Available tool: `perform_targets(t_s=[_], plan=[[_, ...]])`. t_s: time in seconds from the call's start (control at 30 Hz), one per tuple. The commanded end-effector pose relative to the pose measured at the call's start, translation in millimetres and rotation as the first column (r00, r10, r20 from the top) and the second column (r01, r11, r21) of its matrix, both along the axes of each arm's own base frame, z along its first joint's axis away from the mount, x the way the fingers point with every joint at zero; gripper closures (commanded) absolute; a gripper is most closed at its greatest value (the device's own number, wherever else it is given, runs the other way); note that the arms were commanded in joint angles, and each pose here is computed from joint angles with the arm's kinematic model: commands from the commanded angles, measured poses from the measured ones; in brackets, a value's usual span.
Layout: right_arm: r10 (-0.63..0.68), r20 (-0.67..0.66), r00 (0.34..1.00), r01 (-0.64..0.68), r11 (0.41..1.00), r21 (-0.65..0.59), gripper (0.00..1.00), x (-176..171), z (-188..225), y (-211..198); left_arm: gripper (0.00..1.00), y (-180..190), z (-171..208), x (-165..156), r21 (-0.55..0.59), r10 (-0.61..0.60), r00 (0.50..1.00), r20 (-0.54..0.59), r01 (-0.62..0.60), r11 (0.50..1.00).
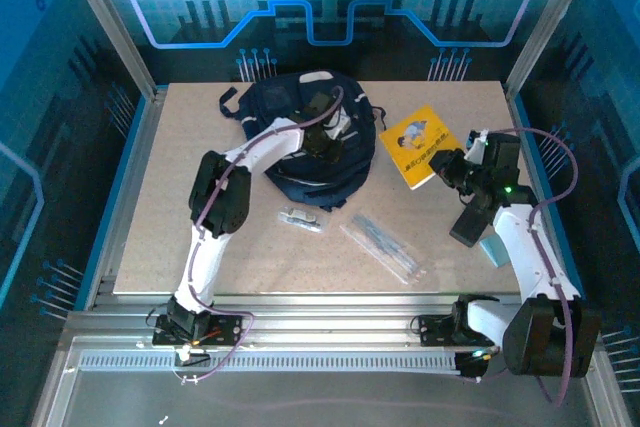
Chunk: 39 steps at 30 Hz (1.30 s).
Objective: Pack books, pencil case, and school supplies into a backpack
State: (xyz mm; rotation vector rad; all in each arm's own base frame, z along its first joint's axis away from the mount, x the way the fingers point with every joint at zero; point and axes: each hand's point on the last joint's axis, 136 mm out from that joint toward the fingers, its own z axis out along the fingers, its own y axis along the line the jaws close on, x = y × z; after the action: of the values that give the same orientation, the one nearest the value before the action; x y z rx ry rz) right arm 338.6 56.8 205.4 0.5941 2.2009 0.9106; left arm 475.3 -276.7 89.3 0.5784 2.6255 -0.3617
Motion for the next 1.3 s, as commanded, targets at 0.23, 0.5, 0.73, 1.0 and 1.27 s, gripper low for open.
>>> perform_targets(t_s=[0.23,0.5,0.73,1.0,1.27], plan=[[0.022,0.069,0.997,-0.025,0.999,0.035,1.0,-0.1,14.1,11.4,1.0,41.0,129.6,25.0,-0.259,0.198,0.976,0.095,-0.168,0.951],[0.121,0.08,0.989,-0.133,0.978,0.159,1.0,9.5,7.9,74.1,1.0,29.0,149.5,29.0,-0.384,0.224,0.973,0.057,-0.186,0.904],[0.202,0.091,0.975,-0.217,0.95,0.223,1.0,38.5,3.3,141.0,1.0,15.7,168.8,25.8,-0.441,0.216,0.975,0.055,-0.171,0.881],[0.227,0.231,0.946,-0.289,0.913,0.287,1.0,94.7,6.5,211.0,1.0,10.5,169.3,18.4,-0.435,0.204,0.977,0.055,-0.16,0.886],[0.223,0.204,0.953,-0.278,0.91,0.308,1.0,145.5,-34.0,261.7,1.0,10.8,167.6,16.5,-0.442,0.209,0.977,0.049,-0.166,0.881]])
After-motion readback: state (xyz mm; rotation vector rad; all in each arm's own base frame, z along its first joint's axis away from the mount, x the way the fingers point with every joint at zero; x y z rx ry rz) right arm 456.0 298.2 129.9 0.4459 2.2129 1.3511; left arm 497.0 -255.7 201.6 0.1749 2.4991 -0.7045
